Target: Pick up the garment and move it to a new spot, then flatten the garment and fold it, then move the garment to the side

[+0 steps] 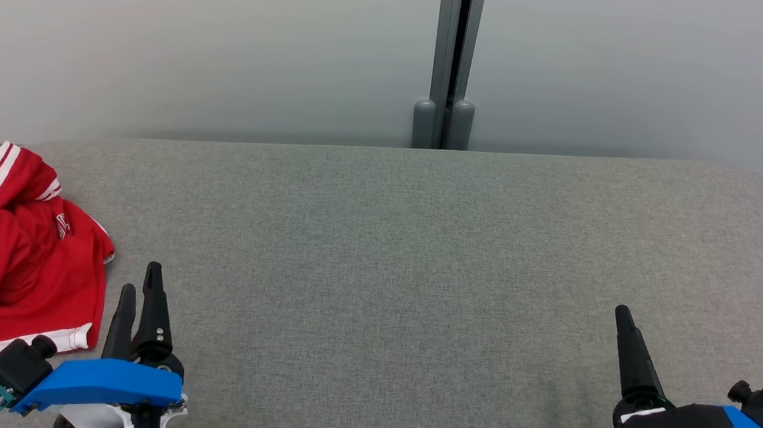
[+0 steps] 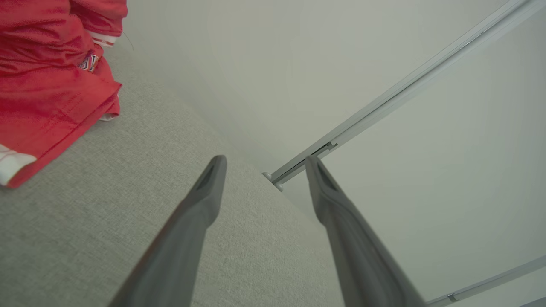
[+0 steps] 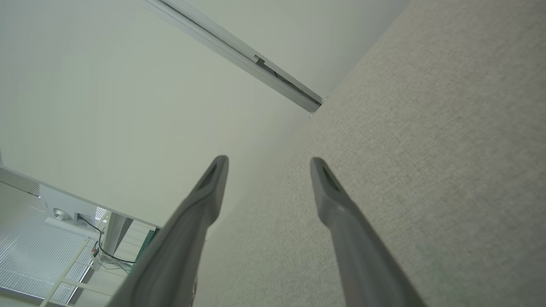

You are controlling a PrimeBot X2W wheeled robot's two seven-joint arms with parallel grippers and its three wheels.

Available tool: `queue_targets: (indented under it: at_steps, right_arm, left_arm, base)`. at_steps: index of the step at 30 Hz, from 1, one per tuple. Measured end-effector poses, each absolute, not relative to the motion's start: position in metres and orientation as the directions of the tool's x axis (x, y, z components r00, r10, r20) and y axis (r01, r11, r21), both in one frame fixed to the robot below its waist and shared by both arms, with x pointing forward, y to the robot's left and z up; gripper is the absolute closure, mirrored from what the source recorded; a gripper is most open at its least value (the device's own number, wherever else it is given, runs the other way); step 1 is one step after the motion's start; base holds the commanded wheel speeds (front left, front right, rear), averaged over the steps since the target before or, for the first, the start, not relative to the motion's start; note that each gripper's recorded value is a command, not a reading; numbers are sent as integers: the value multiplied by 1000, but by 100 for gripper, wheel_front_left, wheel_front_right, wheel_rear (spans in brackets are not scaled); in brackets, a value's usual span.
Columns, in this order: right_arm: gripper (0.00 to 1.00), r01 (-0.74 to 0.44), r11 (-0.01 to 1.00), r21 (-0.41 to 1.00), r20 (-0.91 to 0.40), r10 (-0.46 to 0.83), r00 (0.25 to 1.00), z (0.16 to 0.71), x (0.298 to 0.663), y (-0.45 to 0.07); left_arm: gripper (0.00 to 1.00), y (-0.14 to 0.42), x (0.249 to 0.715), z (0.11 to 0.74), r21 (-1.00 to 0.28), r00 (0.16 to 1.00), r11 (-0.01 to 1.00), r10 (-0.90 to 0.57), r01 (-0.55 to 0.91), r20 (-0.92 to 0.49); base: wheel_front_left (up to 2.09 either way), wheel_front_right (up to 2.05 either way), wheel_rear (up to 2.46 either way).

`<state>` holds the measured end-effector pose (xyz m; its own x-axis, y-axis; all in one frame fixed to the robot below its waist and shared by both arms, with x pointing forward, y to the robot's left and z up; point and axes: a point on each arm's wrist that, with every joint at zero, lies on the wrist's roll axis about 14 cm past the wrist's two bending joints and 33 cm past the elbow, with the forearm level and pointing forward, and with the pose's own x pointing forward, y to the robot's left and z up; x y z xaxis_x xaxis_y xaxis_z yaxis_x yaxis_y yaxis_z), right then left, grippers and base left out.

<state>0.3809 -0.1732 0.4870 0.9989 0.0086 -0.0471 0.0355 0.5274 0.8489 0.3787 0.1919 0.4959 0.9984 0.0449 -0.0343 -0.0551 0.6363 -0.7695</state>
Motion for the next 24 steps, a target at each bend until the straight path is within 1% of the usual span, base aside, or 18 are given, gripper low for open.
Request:
queue_targets:
  at_steps: [9,24]
  right_arm:
    - [0,2,632,775,-31,35,999,490,381,-164]
    - [0,-47,772,633,-2,63,998,494,381,-157]
  left_arm:
    - [0,187,377,495,-648,999,760,38,-52,-36]
    - [0,179,377,487,-452,999,891,20,-39,-48]
  base:
    - [0,0,0]
    - [0,0,0]
